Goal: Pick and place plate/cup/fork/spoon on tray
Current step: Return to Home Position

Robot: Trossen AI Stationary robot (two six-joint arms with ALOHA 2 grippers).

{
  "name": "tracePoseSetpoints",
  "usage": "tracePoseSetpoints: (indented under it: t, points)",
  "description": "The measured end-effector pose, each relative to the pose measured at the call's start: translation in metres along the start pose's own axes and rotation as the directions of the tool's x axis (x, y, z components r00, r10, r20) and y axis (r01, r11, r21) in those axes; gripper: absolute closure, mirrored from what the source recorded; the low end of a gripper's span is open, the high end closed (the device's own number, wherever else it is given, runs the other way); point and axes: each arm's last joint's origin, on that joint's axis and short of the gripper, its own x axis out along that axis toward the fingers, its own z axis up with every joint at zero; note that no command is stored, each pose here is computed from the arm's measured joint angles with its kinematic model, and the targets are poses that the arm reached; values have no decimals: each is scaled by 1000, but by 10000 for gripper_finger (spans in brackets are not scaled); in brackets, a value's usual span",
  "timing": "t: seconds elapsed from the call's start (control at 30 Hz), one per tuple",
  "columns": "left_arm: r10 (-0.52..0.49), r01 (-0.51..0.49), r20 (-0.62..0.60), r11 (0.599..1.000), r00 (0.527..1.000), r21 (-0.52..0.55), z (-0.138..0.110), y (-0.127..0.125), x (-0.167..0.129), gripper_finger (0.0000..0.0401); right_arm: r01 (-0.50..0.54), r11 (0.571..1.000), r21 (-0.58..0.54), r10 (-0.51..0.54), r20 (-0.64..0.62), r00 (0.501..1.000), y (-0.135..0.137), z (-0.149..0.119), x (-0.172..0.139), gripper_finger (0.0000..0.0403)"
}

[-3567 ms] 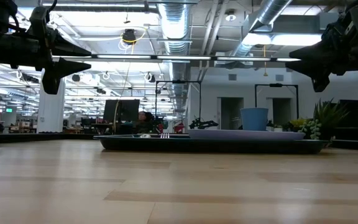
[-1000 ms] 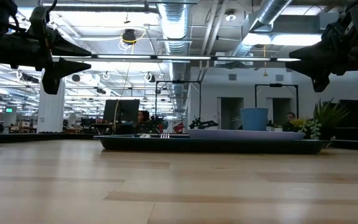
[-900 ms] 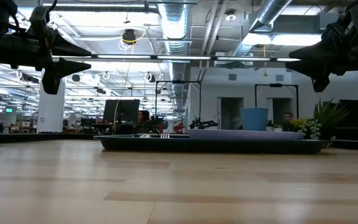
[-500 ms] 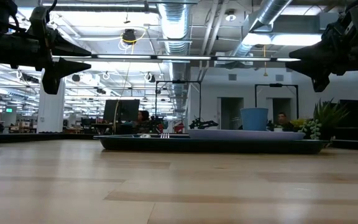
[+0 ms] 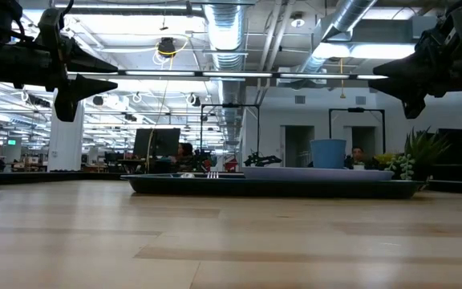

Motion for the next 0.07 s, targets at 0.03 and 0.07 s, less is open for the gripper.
tracePoseSetpoints:
  t: [0.03,0.07]
  points:
    - [0,0,0,1000,1000,0,0,0,0,262,0,1000,0,0,0,1000,0,0,0,242]
    - [0,0,0,1000,1000,0,0,0,0,262,0,1000,0,0,0,1000,0,0,0,242]
